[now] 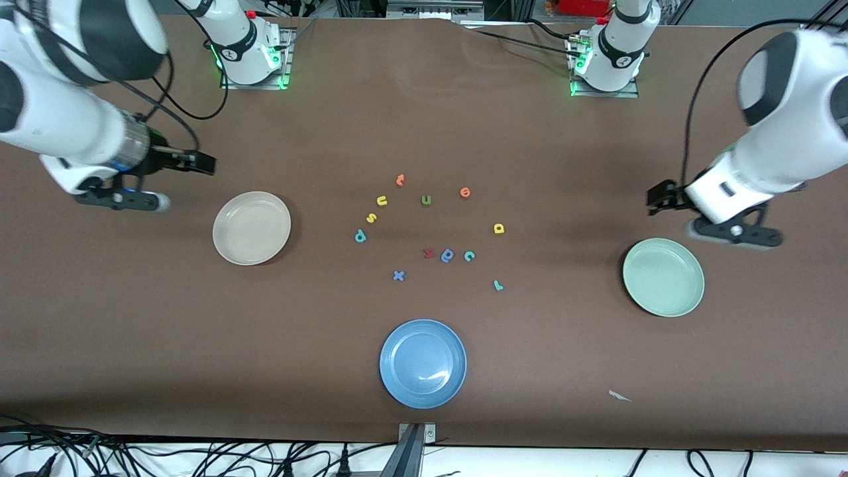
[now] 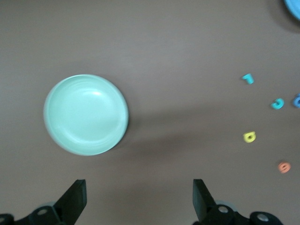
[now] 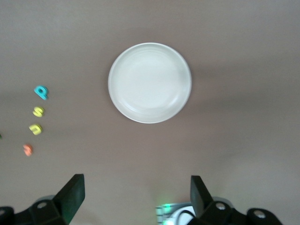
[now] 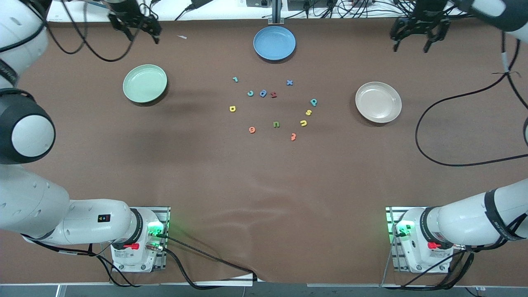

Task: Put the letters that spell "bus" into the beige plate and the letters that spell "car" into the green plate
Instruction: 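Grasp a yellow letter with each gripper from the scattered letters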

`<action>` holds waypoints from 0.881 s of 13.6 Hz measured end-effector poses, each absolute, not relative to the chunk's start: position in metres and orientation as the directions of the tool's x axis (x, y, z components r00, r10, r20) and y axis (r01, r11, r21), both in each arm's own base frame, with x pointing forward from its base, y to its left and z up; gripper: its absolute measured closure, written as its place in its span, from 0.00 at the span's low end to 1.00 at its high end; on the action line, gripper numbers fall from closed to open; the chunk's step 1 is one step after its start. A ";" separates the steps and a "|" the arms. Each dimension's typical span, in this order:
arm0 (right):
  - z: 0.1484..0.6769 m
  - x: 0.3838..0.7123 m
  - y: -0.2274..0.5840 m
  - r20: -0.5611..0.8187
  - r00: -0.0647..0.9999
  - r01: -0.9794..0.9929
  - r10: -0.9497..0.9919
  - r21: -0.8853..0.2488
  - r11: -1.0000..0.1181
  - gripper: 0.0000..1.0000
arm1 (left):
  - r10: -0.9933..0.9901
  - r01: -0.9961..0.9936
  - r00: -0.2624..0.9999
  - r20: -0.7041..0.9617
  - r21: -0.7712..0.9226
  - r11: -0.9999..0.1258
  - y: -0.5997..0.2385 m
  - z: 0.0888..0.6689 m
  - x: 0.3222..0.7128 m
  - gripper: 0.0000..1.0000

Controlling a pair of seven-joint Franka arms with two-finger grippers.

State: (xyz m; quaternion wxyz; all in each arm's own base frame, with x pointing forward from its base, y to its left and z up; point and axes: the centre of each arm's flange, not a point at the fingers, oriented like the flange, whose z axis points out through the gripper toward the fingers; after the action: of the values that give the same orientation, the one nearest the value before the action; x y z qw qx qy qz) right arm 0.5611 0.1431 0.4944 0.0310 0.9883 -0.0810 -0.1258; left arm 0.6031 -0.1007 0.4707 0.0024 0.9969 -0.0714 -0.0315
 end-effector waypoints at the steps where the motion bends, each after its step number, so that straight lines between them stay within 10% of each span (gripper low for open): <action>1: 0.484 0.561 0.167 -0.232 0.950 -0.192 -0.210 0.097 -0.977 0.00 | -0.130 -0.129 0.990 -0.060 0.024 -0.991 -0.126 0.453 0.607 0.00; 12: 0.294 0.531 0.392 -0.067 0.748 -0.658 -0.660 0.053 -0.751 0.12 | -0.026 -0.022 0.998 -0.059 0.064 -0.998 -0.302 0.278 0.583 0.00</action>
State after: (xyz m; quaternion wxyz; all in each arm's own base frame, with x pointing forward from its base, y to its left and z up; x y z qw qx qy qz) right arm 0.5306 0.3916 0.2944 0.0129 0.9348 -0.3525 -0.0408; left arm 0.5829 -0.3016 0.2783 0.0315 0.9990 -0.0118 -0.0301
